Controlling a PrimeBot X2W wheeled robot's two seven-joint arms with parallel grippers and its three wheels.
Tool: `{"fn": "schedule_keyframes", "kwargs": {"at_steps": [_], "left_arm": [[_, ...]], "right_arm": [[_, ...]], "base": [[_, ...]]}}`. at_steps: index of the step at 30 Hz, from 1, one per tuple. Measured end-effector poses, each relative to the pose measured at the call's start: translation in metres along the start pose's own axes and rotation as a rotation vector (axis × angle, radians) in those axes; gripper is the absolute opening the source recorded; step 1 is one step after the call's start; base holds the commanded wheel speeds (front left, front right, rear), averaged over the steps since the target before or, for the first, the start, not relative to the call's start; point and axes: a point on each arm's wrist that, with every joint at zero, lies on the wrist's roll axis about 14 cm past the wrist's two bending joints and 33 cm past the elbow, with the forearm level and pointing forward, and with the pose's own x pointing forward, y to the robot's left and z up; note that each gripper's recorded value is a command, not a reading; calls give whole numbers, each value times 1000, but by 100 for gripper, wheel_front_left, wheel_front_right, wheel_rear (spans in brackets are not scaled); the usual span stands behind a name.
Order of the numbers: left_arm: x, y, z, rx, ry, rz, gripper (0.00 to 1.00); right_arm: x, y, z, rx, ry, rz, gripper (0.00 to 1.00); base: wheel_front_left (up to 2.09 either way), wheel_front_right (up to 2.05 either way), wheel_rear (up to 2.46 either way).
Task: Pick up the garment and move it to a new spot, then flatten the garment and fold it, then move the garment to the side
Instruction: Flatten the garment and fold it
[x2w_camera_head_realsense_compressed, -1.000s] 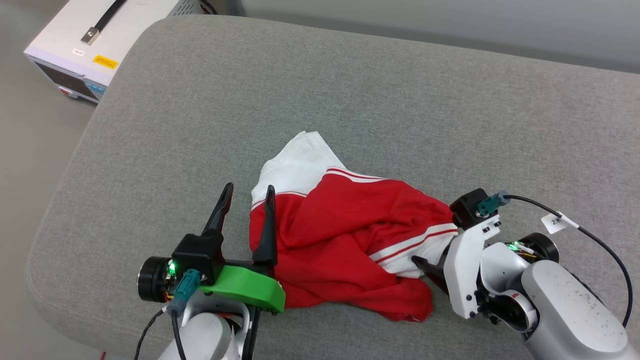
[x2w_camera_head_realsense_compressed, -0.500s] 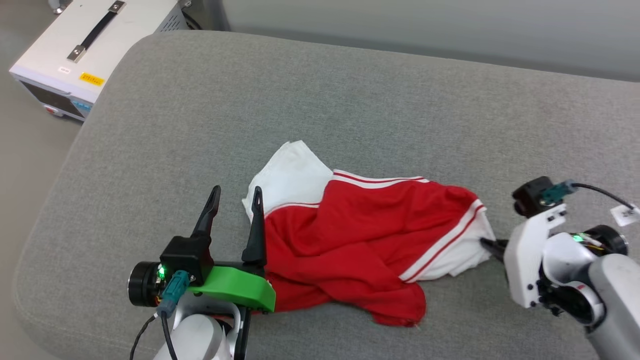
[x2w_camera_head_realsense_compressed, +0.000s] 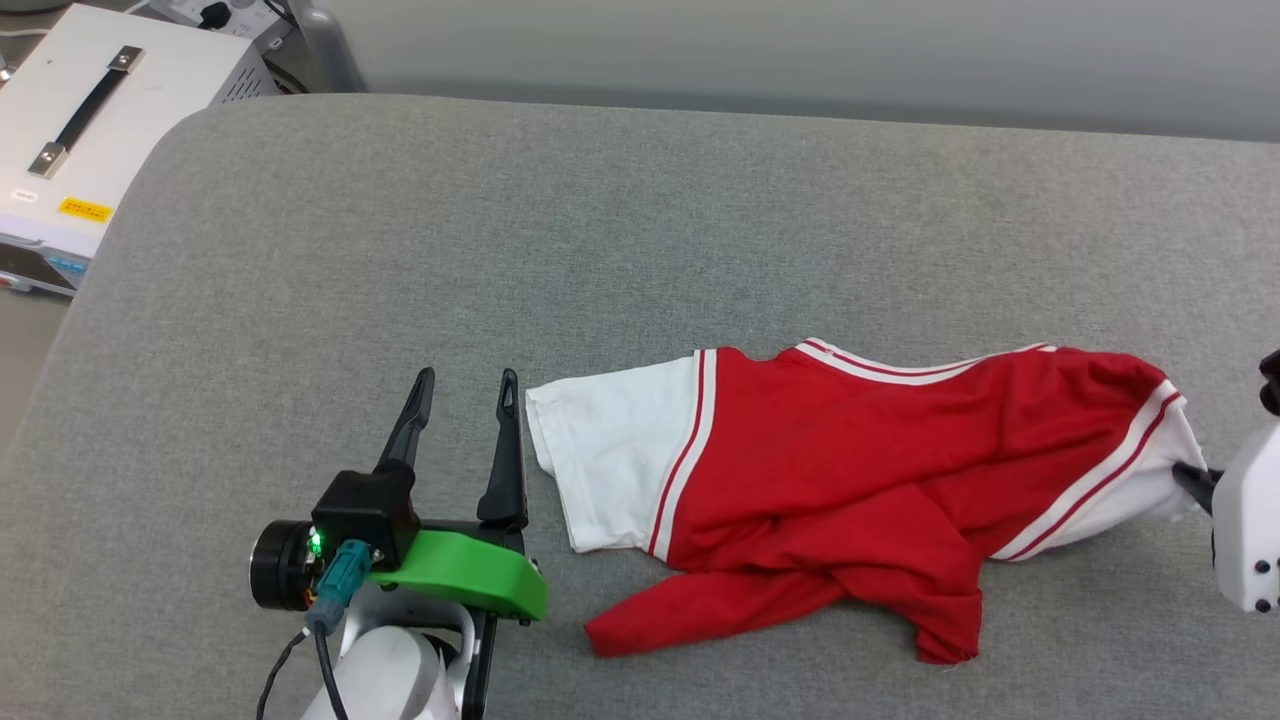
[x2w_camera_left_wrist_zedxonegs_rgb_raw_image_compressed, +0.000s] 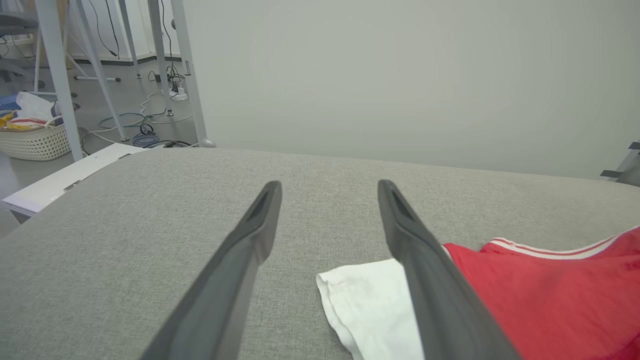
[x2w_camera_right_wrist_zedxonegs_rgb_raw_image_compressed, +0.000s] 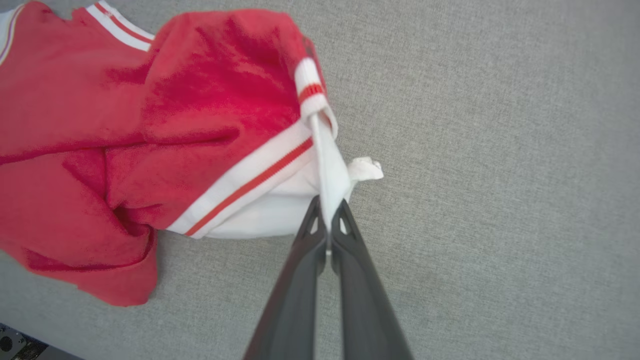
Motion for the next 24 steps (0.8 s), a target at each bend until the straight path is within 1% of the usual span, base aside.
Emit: {"fn": "schedule_keyframes", "kwargs": {"at_steps": [4,8,9,10,11,17,20,24], "left_arm": [[3,-3,-7,-4,19,-8,100],[6,-6,-16,-5,40,-16,100],[7,-6,-18,-6,45,-18,100],[8,-6,-20,-6,51,-18,100],[9,-6,-23,-6,58,-17,100],[9,-7,-27,-4,69,-20,100],[8,-7,-23,-1,60,-20,100],[5,-3,-20,7,54,-17,100]], "right_arm": [[13,-5,-31,90,81,-6,0],[29,-7,-51,149,103,-13,0],[33,-7,-54,170,98,-11,14],[36,-7,-56,182,87,-11,36],[39,-8,-57,185,77,-14,100],[40,-20,-44,212,-62,-56,100],[33,-28,-33,220,-162,-92,100],[20,-25,-18,215,-310,-112,100]], "base": [[0,0,0],[0,0,0],[0,0,0],[0,0,0],[0,0,0],[0,0,0],[0,0,0],[0,0,0]]}}
